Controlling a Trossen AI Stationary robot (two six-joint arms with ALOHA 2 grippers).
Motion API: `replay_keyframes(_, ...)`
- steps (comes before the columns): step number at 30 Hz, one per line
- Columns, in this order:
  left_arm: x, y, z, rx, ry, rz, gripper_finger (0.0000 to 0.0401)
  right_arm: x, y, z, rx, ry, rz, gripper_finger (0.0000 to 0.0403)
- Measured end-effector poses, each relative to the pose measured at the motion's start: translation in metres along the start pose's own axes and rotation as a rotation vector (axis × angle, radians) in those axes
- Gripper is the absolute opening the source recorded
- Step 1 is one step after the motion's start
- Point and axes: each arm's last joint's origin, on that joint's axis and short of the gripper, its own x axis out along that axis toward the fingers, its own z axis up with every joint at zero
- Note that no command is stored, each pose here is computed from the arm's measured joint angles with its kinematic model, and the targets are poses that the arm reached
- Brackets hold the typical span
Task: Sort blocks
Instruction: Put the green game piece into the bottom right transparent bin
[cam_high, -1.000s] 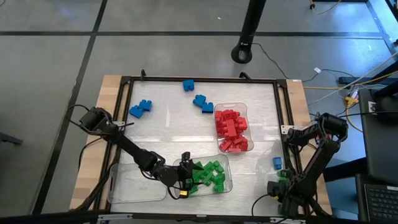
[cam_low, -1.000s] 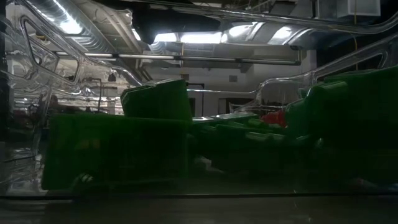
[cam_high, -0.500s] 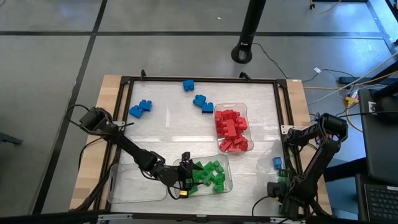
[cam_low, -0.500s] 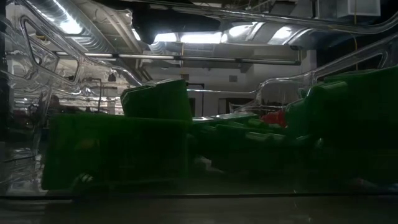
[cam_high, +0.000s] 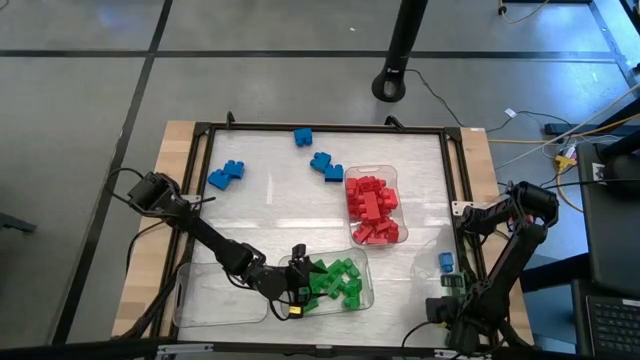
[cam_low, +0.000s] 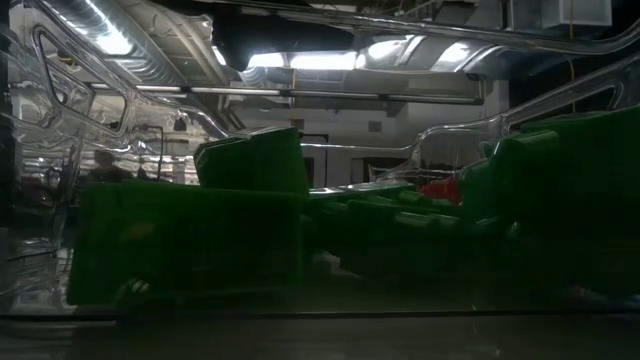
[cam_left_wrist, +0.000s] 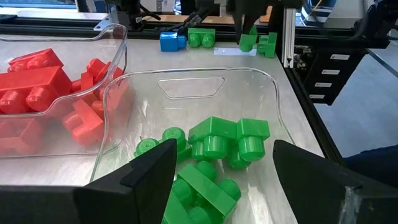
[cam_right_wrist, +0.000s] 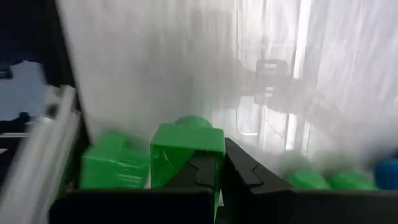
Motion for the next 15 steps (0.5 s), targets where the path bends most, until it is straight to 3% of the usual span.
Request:
replay_keyframes(8,0.000,0.000,0.000,0.000,0.000,0.000,0.0255,-0.054,0.003,0.044,-0.149,-0.153,-0.021,0.0006)
replay_keyframes(15,0.000,0.000,0.000,-0.002,-0.002,-0.001,0.0255,-0.104,-0.006,0.092,-0.373,-0.480,-0.183,0.0009)
